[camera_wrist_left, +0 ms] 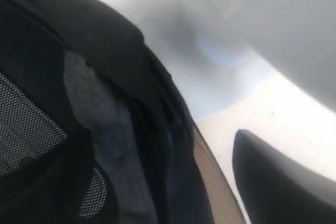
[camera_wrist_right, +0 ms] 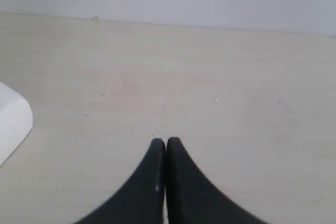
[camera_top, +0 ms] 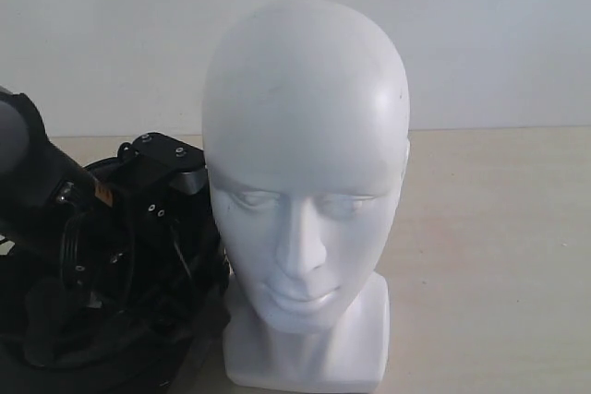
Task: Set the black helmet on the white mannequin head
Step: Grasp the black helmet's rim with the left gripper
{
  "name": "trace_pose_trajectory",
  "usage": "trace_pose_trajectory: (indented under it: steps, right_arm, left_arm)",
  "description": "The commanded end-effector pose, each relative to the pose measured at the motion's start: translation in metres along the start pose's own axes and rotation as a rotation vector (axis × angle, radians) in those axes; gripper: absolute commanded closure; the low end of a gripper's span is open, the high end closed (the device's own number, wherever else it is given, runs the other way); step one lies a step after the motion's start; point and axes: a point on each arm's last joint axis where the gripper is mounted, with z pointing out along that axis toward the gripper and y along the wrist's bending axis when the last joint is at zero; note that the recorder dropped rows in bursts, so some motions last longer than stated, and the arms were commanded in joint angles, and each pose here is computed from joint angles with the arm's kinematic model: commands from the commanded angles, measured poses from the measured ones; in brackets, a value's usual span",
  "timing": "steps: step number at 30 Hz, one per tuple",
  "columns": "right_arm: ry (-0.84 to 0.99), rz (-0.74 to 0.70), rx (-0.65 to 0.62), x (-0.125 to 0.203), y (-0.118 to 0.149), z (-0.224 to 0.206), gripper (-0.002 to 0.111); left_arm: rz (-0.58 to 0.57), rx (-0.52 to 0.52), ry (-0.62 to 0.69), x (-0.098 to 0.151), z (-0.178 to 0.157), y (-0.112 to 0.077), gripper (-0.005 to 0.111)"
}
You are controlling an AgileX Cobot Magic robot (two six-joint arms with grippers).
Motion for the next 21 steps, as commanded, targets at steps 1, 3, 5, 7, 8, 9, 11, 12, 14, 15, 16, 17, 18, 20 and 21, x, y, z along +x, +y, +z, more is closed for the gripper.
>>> trace_pose_trajectory:
  steps: [1,3,5,7,8,9,11,12,14,15,16,17,18,20,21]
  right_arm:
    - [-0.016,-0.002,0.004,-0.001,0.0,0.0,0.109]
    - [-0.016,-0.002,0.004,-0.001,0.0,0.0,0.109]
    - [-0.016,-0.002,0.004,-0.001,0.0,0.0,0.109]
    - [-0.016,-0.002,0.004,-0.001,0.0,0.0,0.109]
    - [-0.016,-0.002,0.004,-0.001,0.0,0.0,0.109]
    - [-0.016,-0.002,0.004,-0.001,0.0,0.0,0.109]
    - [-0.016,-0.002,0.004,-0.001,0.0,0.0,0.109]
    - [-0.016,-0.002,0.004,-0.001,0.0,0.0,0.109]
    - [-0.016,-0.002,0.004,-0.001,0.0,0.0,0.109]
    - [-0.016,-0.002,0.004,-0.001,0.0,0.0,0.109]
    - [-0.016,-0.002,0.004,-0.001,0.0,0.0,0.109]
    - [-0.016,-0.002,0.004,-0.001,0.0,0.0,0.109]
    - [-0.016,-0.002,0.004,-0.001,0.0,0.0,0.109]
    - [-0.016,-0.002,0.004,-0.001,0.0,0.0,0.109]
    - [-0.016,-0.002,0.004,-0.001,0.0,0.0,0.109]
  left_arm:
    - [0.022,0.0,-0.018,-0.004,0.004,-0.003,0.043]
    - [0.022,0.0,-0.018,-0.004,0.004,-0.003,0.048]
    - [0.022,-0.002,-0.022,-0.005,0.004,-0.003,0.049]
    - [0.022,-0.003,-0.025,-0.005,0.004,-0.002,0.049]
    - [0.022,-0.001,-0.019,-0.005,0.004,-0.003,0.05]
    - [0.024,0.0,-0.009,-0.004,0.004,-0.003,0.05]
    - [0.038,-0.004,0.011,-0.002,0.004,-0.002,0.056]
    - [0.043,-0.007,0.025,-0.001,0.004,-0.002,0.061]
    - [0.026,-0.03,0.06,0.003,0.004,0.0,0.07]
    - [0.003,-0.045,0.074,0.004,0.004,0.001,0.073]
    - [-0.021,-0.067,0.089,0.005,0.003,0.003,0.076]
    - [-0.041,-0.093,0.103,0.007,0.003,0.005,0.078]
    - [-0.048,-0.113,0.114,0.008,0.003,0.007,0.08]
    - [-0.053,-0.149,0.137,0.01,0.001,0.01,0.086]
    - [-0.049,-0.152,0.146,0.011,0.001,0.011,0.089]
